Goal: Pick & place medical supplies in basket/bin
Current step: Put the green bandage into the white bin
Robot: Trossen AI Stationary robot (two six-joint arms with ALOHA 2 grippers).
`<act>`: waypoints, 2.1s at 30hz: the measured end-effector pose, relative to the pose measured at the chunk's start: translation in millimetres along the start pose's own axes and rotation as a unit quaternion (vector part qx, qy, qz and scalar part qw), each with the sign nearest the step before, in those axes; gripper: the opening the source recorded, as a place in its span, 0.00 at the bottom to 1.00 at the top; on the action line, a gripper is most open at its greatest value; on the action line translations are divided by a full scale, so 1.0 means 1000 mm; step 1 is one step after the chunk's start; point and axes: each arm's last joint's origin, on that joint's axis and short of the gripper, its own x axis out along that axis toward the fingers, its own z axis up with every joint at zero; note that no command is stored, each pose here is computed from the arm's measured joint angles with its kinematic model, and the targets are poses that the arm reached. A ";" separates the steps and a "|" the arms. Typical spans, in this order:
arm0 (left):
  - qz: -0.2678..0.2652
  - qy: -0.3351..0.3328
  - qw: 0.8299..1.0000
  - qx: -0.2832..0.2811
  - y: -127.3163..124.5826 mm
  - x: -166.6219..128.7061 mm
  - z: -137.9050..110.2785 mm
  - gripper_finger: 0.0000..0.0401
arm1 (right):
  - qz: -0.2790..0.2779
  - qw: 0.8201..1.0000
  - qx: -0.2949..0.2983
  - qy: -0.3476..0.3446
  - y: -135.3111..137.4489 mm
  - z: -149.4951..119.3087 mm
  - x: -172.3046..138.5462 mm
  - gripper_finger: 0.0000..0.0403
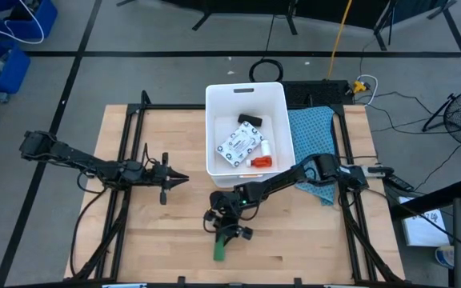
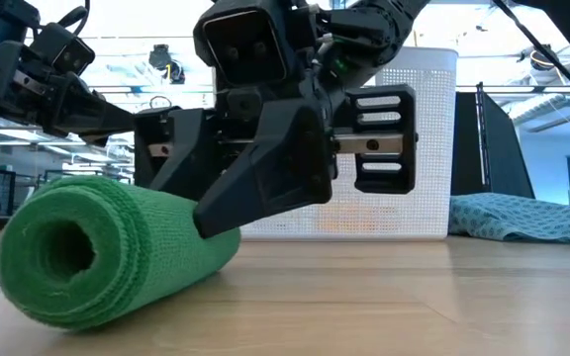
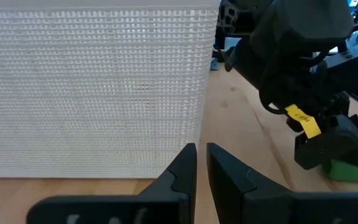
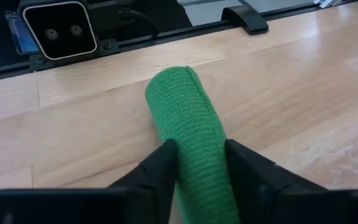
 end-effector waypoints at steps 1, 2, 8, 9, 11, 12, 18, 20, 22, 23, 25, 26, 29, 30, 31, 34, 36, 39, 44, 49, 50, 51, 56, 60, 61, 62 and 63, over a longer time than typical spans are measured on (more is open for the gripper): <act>0.000 0.000 1.000 0.000 0.000 0.000 0.000 0.10 | 0.001 1.000 -0.001 0.001 0.000 0.000 0.000 0.28; 0.000 0.000 1.000 0.000 0.000 0.000 0.000 0.10 | 0.002 1.000 -0.001 0.002 0.000 0.000 0.000 0.25; 0.000 0.000 1.000 -0.002 0.000 0.000 0.000 0.10 | 0.001 1.000 -0.005 0.004 0.001 0.003 -0.003 0.09; 0.000 0.000 1.000 -0.003 0.000 0.000 0.000 0.10 | -0.001 1.000 -0.006 0.004 0.002 0.004 -0.003 0.08; -0.001 0.000 1.000 -0.003 0.000 0.000 0.000 0.10 | -0.003 1.000 -0.007 0.006 0.003 0.010 -0.009 0.08; -0.001 0.001 1.000 -0.003 0.000 0.000 0.000 0.10 | -0.008 1.000 -0.006 0.009 0.003 0.014 -0.012 0.08; -0.001 0.005 1.000 -0.005 0.000 0.000 -0.001 0.10 | -0.055 0.998 -0.017 0.032 0.007 0.047 -0.045 0.08; -0.005 0.004 1.000 -0.006 0.000 0.000 -0.001 0.10 | -0.068 0.997 -0.003 0.031 0.009 0.060 -0.061 0.08; -0.007 0.005 1.000 -0.006 0.000 0.000 -0.001 0.10 | -0.078 0.997 0.009 0.025 0.010 0.072 -0.077 0.08; -0.007 0.004 1.000 -0.006 0.000 0.000 -0.001 0.10 | -0.081 0.996 0.019 0.027 0.013 0.078 -0.085 0.08; -0.009 0.005 1.000 -0.006 -0.001 0.000 -0.001 0.10 | -0.111 0.993 0.023 0.025 0.017 0.093 -0.101 0.08; -0.010 0.005 1.000 -0.006 -0.001 0.000 -0.001 0.10 | -0.127 0.991 0.019 0.027 0.021 0.102 -0.109 0.08; -0.009 0.007 1.000 -0.017 0.000 0.000 -0.001 0.10 | -0.190 0.981 -0.003 0.021 0.039 0.136 -0.133 0.08; -0.009 0.007 1.000 -0.021 0.000 0.000 -0.001 0.10 | -0.207 0.978 -0.008 0.017 0.045 0.146 -0.143 0.08; -0.009 0.007 1.000 -0.028 0.000 0.000 -0.001 0.10 | -0.216 0.976 -0.004 0.010 0.052 0.155 -0.153 0.08; -0.008 0.009 0.999 -0.047 0.000 0.000 -0.001 0.10 | -0.247 0.968 0.021 -0.039 0.069 0.179 -0.188 0.08; -0.005 0.008 0.998 -0.056 0.000 0.000 -0.001 0.10 | -0.273 0.959 0.036 -0.062 0.083 0.194 -0.205 0.08; 0.000 0.008 0.997 -0.075 0.000 0.000 -0.001 0.10 | -0.302 0.949 0.046 -0.080 0.112 0.207 -0.221 0.08; 0.002 0.012 0.995 -0.103 0.000 0.000 -0.002 0.10 | -0.374 0.919 0.066 -0.104 0.158 0.204 -0.240 0.08; 0.006 0.011 0.992 -0.122 0.000 0.000 -0.002 0.10 | -0.425 0.891 0.091 -0.135 0.202 0.175 -0.251 0.08; 0.006 0.010 0.992 -0.126 0.000 0.000 -0.002 0.10 | -0.430 0.885 0.096 -0.151 0.210 0.167 -0.254 0.08; 0.006 0.010 0.992 -0.129 0.000 0.000 -0.002 0.10 | -0.430 0.882 0.104 -0.164 0.217 0.158 -0.255 0.08; 0.006 0.010 0.991 -0.130 0.000 0.000 -0.002 0.10 | -0.444 0.857 0.129 -0.226 0.250 0.104 -0.256 0.08; 0.006 0.010 0.992 -0.129 0.000 0.000 -0.002 0.10 | -0.453 0.833 0.125 -0.291 0.266 0.067 -0.253 0.07; 0.006 0.010 0.992 -0.128 0.000 0.000 -0.002 0.10 | -0.453 0.830 0.122 -0.301 0.269 0.059 -0.252 0.07; 0.006 0.010 0.992 -0.126 0.000 0.000 -0.002 0.10 | -0.458 0.824 0.122 -0.311 0.271 0.053 -0.251 0.07; 0.006 0.010 0.992 -0.124 0.000 0.000 -0.002 0.10 | -0.466 0.816 0.123 -0.320 0.272 0.049 -0.251 0.07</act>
